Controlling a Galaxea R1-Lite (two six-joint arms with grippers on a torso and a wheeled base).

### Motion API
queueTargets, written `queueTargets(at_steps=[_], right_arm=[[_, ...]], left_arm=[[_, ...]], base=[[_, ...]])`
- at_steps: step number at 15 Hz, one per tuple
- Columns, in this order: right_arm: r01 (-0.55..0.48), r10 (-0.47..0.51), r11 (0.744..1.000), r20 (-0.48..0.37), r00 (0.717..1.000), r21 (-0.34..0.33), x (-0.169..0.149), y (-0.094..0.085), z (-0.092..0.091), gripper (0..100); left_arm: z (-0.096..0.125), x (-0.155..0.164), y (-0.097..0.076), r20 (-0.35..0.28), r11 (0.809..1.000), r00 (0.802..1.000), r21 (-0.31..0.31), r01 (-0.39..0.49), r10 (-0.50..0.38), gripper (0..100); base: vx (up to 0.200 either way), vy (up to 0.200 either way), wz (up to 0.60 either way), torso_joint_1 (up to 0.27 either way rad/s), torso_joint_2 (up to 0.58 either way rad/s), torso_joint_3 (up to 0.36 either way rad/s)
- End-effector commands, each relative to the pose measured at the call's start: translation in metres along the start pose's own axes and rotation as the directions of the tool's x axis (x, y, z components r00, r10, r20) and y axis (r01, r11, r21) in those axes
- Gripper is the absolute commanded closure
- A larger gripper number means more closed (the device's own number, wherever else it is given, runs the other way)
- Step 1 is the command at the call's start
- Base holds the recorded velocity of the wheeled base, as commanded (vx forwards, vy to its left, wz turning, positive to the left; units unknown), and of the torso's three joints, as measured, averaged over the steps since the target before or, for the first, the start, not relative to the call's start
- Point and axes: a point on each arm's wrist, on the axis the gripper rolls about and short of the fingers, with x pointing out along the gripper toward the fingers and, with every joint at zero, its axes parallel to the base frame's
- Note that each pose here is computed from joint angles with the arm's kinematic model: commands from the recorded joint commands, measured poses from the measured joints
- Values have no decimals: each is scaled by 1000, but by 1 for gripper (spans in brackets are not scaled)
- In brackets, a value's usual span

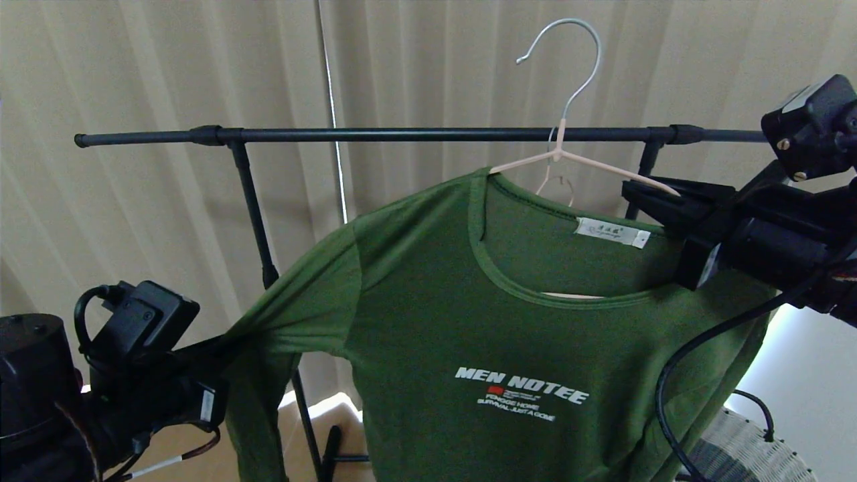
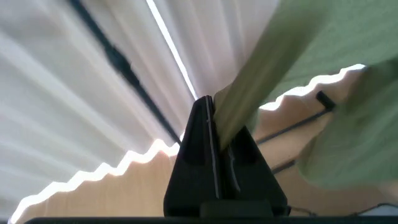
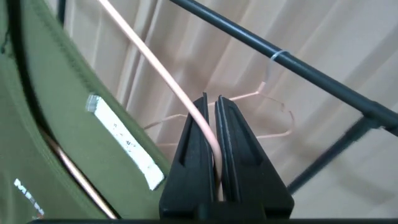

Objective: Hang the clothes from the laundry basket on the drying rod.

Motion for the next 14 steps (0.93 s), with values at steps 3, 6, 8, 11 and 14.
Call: queueTargets(at_steps=[3, 6, 8, 11, 14], right_arm=[[13, -13, 1000, -2, 1000, 0, -1, -3, 0, 100], [11, -11, 1000, -8, 1000, -2, 0, -3, -1, 100], [22, -22, 1000, -37, 999, -3, -1, -4, -4, 100], [46, -47, 999, -123, 991, -8, -2, -6, -7, 100], [96, -97, 995, -164, 982, -19, -1, -7, -11, 100]], left_arm=[[-1, -1, 4, -4, 1000, 1000, -6, -26, 26, 100], [3, -5, 4, 25, 1000, 999, -8, -20, 21, 0], [4, -12, 4, 44, 999, 999, -26, -25, 26, 0], [14, -29, 4, 132, 994, 991, -108, -15, 29, 0], [22, -49, 6, 219, 992, 975, -124, -14, 41, 0]], base=[[0, 0, 0, 0, 0, 0], [0, 0, 0, 0, 0, 0], [0, 0, 0, 0, 0, 0], [0, 0, 0, 0, 0, 0], [0, 0, 0, 0, 0, 0]])
